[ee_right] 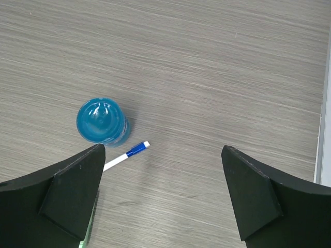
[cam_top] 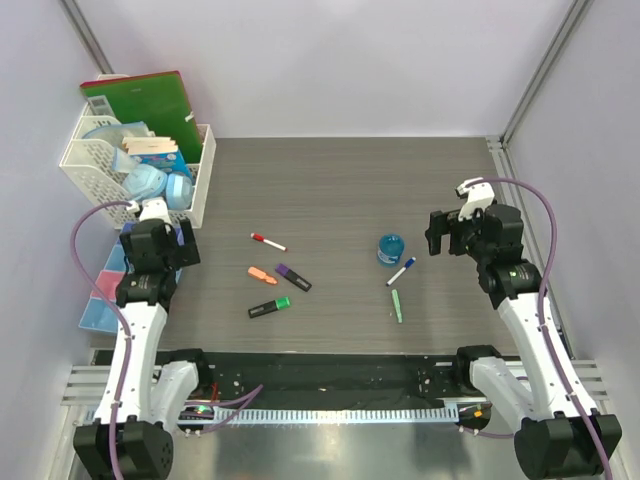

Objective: Sort the stationery into containers
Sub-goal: Move the storage box to the center of the board.

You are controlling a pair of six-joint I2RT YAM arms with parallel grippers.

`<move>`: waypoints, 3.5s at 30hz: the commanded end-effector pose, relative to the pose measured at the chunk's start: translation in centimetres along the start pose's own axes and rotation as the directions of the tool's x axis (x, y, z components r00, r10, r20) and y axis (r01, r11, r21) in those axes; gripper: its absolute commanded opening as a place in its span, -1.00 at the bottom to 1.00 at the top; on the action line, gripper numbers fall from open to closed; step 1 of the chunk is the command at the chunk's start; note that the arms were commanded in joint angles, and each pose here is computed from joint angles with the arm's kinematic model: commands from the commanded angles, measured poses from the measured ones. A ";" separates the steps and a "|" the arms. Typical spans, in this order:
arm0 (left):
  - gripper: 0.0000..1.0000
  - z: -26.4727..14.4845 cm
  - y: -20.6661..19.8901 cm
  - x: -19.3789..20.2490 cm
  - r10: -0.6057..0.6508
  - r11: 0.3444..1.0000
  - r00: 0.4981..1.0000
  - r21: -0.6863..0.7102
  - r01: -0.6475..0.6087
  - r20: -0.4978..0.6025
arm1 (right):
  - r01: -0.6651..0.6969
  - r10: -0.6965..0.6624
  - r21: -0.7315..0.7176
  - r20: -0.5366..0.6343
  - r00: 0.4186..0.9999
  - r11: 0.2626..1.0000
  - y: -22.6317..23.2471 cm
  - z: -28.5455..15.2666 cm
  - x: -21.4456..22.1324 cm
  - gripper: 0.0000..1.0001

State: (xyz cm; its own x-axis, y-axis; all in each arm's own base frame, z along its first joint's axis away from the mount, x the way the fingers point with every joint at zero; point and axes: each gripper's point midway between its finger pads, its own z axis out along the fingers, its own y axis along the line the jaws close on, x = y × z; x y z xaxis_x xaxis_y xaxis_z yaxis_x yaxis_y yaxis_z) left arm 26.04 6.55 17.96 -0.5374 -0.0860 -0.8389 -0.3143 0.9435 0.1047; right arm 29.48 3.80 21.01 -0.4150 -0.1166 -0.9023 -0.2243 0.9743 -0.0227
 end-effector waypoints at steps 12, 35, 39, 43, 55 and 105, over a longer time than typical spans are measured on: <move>1.00 3.5 3.4 -3.7 -0.186 0.972 0.982 -0.143 0.184 -0.004 | 0.128 -0.128 -0.020 0.002 0.992 0.992 -0.3 0.5 0.0 0.99; 1.00 13.2 8.8 0.7 -0.370 0.917 0.913 -0.223 0.330 -0.172 | 0.147 -0.148 -0.121 0.005 0.989 0.982 1.4 0.4 -0.2 0.99; 0.95 14.6 9.1 1.3 -0.376 0.913 0.908 -0.239 0.329 -0.184 | 0.144 -0.144 -0.120 0.010 0.990 0.982 1.4 0.4 -0.3 0.99; 0.84 15.7 9.4 1.6 -0.370 0.913 0.910 -0.253 0.319 -0.188 | 0.140 -0.140 -0.126 0.006 0.990 0.982 1.5 0.4 -0.1 0.99; 0.46 15.7 7.0 3.1 -0.320 0.947 0.913 -0.126 0.297 -0.252 | 0.132 -0.132 -0.129 0.012 0.991 0.983 1.6 0.3 -0.3 0.99; -0.12 7.0 -10.7 5.0 0.284 0.859 0.896 0.506 -0.079 -0.342 | 0.135 -0.130 -0.108 0.053 0.990 0.985 1.5 -0.8 -1.5 0.99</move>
State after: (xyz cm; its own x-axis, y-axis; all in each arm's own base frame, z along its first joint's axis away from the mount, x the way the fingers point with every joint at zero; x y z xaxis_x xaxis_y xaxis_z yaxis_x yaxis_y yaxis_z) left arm 30.87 1.14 7.17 -0.8711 0.0422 -0.4893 0.0742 0.9962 -0.0462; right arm 28.70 5.30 19.83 -0.3982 -0.2482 -0.8831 -0.3878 0.9180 -0.0832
